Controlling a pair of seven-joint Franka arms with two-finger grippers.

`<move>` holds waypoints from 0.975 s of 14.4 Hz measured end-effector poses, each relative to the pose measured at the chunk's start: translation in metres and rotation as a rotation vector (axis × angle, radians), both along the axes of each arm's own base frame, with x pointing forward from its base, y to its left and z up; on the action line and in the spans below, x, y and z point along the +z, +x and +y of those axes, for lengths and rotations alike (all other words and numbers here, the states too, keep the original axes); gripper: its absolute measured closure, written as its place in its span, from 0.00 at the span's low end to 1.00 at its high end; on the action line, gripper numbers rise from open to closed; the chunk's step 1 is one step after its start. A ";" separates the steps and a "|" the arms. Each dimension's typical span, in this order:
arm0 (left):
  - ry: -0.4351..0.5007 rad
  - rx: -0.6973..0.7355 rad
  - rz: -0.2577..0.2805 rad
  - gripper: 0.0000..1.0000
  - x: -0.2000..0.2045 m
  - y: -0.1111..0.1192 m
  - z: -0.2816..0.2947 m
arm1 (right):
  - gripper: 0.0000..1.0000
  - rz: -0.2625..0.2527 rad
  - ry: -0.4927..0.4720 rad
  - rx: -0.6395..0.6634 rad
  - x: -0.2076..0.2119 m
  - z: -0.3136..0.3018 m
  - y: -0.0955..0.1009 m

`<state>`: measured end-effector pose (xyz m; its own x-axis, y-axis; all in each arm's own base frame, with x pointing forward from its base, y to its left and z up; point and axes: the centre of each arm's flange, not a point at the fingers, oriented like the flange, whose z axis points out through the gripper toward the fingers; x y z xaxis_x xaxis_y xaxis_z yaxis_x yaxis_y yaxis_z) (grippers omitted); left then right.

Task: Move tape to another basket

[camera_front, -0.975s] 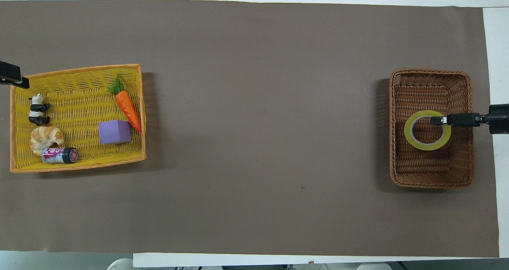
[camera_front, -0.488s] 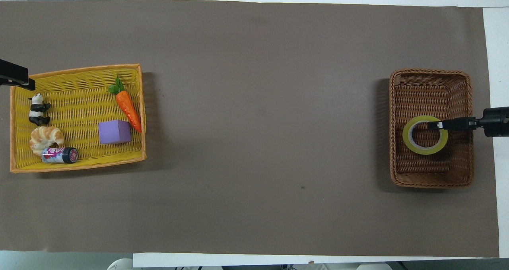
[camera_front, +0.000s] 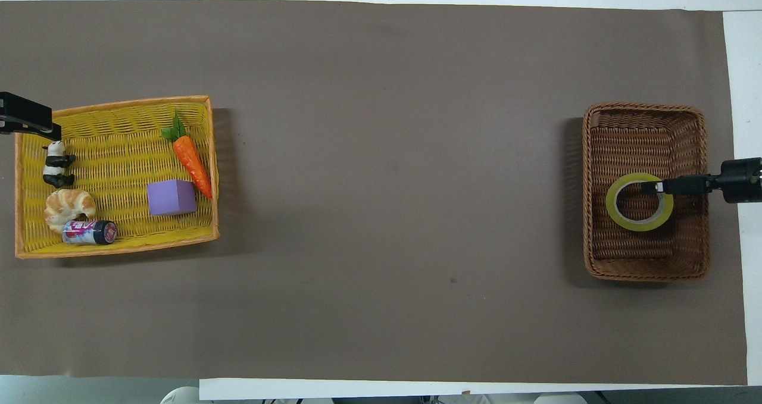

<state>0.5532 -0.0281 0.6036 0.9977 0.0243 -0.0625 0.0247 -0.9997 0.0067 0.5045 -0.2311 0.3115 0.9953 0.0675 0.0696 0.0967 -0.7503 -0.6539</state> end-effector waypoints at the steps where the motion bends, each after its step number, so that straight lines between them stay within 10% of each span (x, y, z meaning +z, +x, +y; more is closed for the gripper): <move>1: 0.000 0.001 0.006 0.00 -0.002 0.000 0.001 | 0.00 -0.004 -0.032 0.018 0.003 -0.003 0.001; 10: 0.001 0.011 0.011 0.00 -0.003 -0.001 0.006 | 0.00 -0.123 -0.424 0.210 0.127 0.029 0.035; 14: 0.001 0.011 0.011 0.00 -0.003 -0.001 0.006 | 0.00 -0.020 -0.546 0.099 0.207 0.049 0.030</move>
<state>0.5525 -0.0222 0.6006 0.9967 0.0350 -0.0733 0.0355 -0.9994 0.0058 0.5350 -0.1821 0.5185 0.9812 0.1921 0.0175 0.1923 -0.9665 -0.1698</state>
